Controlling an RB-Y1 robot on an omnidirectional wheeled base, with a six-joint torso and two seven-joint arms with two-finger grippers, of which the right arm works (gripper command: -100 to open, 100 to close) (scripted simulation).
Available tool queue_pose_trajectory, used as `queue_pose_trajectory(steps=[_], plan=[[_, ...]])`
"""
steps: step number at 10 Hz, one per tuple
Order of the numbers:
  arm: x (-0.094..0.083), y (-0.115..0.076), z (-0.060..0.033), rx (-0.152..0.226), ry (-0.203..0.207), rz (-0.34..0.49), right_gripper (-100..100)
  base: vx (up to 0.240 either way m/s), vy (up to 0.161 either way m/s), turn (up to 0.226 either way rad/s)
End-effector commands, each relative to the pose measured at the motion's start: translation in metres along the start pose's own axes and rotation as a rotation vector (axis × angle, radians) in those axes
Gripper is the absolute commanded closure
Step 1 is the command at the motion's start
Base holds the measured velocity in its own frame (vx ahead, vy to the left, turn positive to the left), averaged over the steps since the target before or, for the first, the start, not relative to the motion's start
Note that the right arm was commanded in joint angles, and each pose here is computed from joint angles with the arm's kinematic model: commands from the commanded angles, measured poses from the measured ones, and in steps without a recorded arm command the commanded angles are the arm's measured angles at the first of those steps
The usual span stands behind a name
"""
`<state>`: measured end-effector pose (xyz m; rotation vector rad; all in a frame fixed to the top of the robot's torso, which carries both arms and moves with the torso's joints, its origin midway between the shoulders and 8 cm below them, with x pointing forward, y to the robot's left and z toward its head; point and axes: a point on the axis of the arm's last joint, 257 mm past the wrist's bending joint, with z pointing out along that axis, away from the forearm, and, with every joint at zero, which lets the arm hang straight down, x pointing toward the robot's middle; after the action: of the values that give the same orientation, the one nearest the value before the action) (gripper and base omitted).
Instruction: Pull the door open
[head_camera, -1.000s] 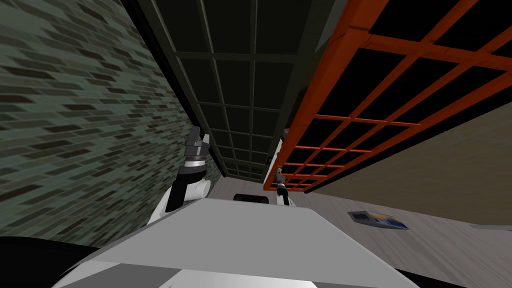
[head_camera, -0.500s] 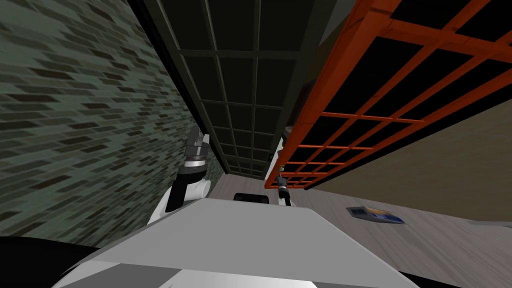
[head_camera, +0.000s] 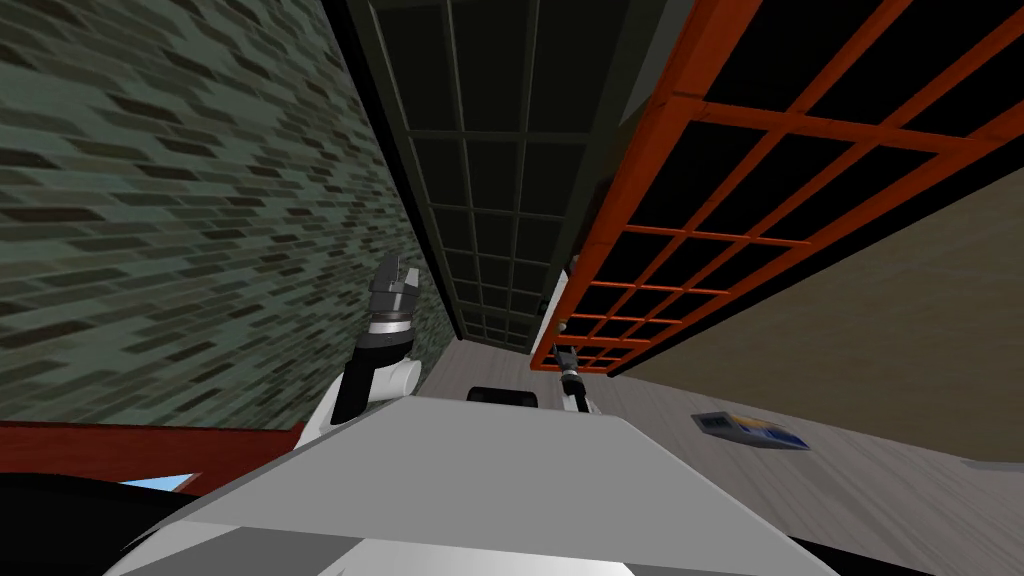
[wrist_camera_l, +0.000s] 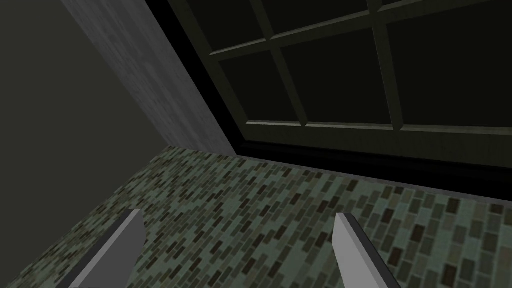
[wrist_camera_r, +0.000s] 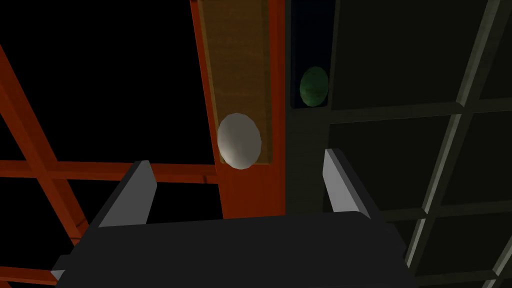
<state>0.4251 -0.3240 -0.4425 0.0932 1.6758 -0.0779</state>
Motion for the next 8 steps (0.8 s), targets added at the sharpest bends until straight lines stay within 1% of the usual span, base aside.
queue_pose_trajectory(steps=[1, 2, 5, 6, 7, 8], plan=[[-0.005, -0.001, 0.0004, -0.007, -0.008, -0.002, -100, -0.084, -0.021, 0.014], [-0.021, 0.001, 0.0099, -0.038, -0.045, -0.007, -100, -0.153, -0.071, 0.124], [-0.047, 0.009, 0.0247, -0.092, -0.107, -0.011, -100, -0.197, -0.111, 0.121], [-0.042, 0.007, 0.0218, -0.08, -0.093, -0.012, -100, -0.082, -0.044, 0.017], [-0.035, -0.02, 0.0109, -0.052, -0.079, -0.007, -100, 0.068, 0.006, 0.111], [-0.032, -0.032, 0.0057, -0.038, -0.074, -0.006, -100, 0.167, 0.037, 0.103]])
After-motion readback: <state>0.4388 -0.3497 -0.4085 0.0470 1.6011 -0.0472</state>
